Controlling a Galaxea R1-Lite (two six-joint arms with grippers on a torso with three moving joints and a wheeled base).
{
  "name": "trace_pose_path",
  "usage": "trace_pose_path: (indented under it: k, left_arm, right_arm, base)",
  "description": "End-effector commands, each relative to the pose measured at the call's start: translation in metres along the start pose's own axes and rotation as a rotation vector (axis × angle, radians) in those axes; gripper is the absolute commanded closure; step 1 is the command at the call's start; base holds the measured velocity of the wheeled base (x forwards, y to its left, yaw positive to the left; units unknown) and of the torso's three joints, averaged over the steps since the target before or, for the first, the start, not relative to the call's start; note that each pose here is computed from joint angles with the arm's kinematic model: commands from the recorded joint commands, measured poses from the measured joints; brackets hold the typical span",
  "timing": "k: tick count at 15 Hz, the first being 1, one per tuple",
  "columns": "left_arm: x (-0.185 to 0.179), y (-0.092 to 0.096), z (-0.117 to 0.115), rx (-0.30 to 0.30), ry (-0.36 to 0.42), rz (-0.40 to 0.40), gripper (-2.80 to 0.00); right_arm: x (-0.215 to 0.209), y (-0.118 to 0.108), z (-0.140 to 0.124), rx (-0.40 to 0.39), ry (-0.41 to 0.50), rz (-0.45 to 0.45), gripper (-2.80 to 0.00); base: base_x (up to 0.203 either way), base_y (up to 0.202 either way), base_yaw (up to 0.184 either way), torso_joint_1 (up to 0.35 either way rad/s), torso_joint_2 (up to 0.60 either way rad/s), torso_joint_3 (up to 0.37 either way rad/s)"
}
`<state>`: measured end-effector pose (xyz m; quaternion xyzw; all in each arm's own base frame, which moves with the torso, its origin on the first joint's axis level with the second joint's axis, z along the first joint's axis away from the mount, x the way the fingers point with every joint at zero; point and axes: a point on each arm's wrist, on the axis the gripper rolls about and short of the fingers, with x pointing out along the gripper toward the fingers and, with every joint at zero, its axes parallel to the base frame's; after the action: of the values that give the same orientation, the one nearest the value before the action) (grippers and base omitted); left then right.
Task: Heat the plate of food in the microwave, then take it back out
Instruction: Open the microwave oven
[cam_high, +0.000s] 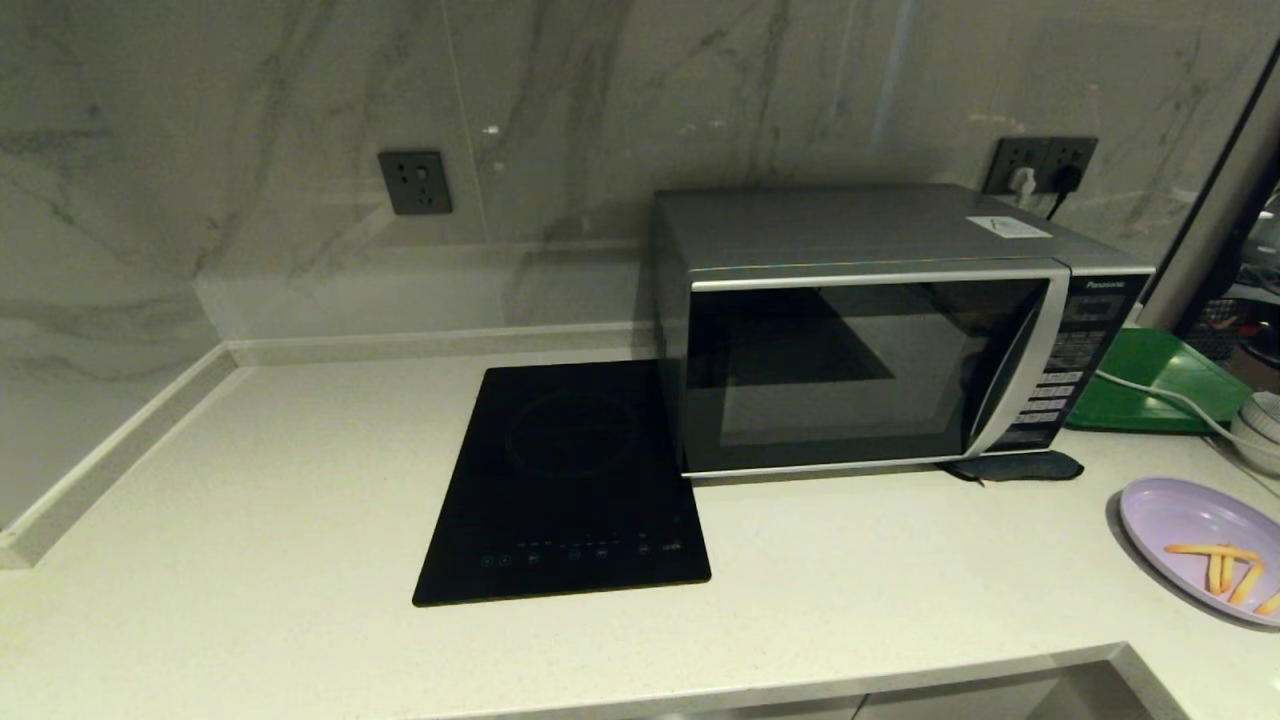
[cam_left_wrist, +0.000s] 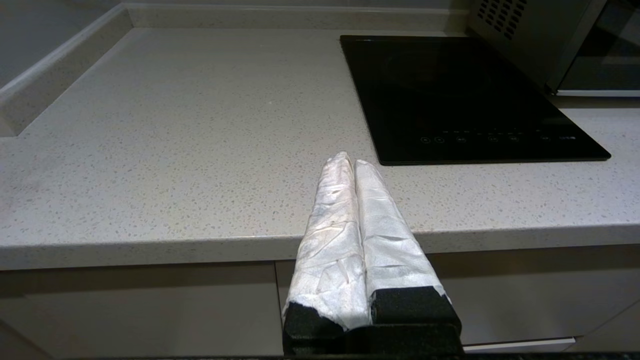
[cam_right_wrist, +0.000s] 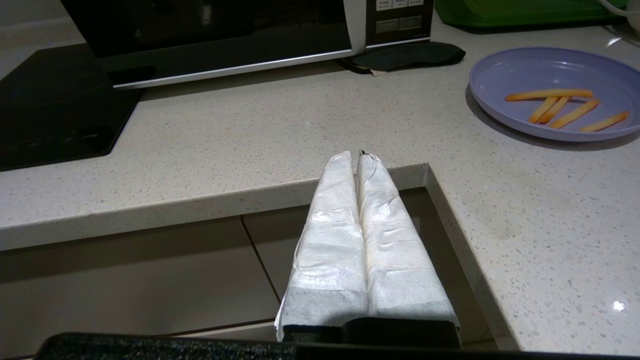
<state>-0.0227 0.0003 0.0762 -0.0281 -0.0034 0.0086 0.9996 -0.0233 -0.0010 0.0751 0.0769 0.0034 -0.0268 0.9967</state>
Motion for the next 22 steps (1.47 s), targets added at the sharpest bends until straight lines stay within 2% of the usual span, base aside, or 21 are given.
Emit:
trace_pose_path:
  k: [1,15,22]
  left_arm:
    - [0.000,0.000,0.000,-0.001,0.000,-0.001,0.00]
    - [0.000,0.000,0.000,-0.001,0.000,0.001,0.00]
    - [0.000,0.000,0.000,-0.001,0.000,0.000,0.00]
  right_arm:
    - [0.000,0.000,0.000,0.001,0.001,-0.001,0.00]
    - [0.000,0.000,0.001,-0.021,-0.008,0.006,0.00]
    - [-0.024,0.009,0.064,-0.022,-0.191,0.043,0.00]
  base:
    - [0.000,0.000,0.000,0.000,0.00,0.000]
    - [0.000,0.000,0.000,0.000,0.00,0.000]
    - [0.000,0.000,0.000,0.000,0.00,0.000]
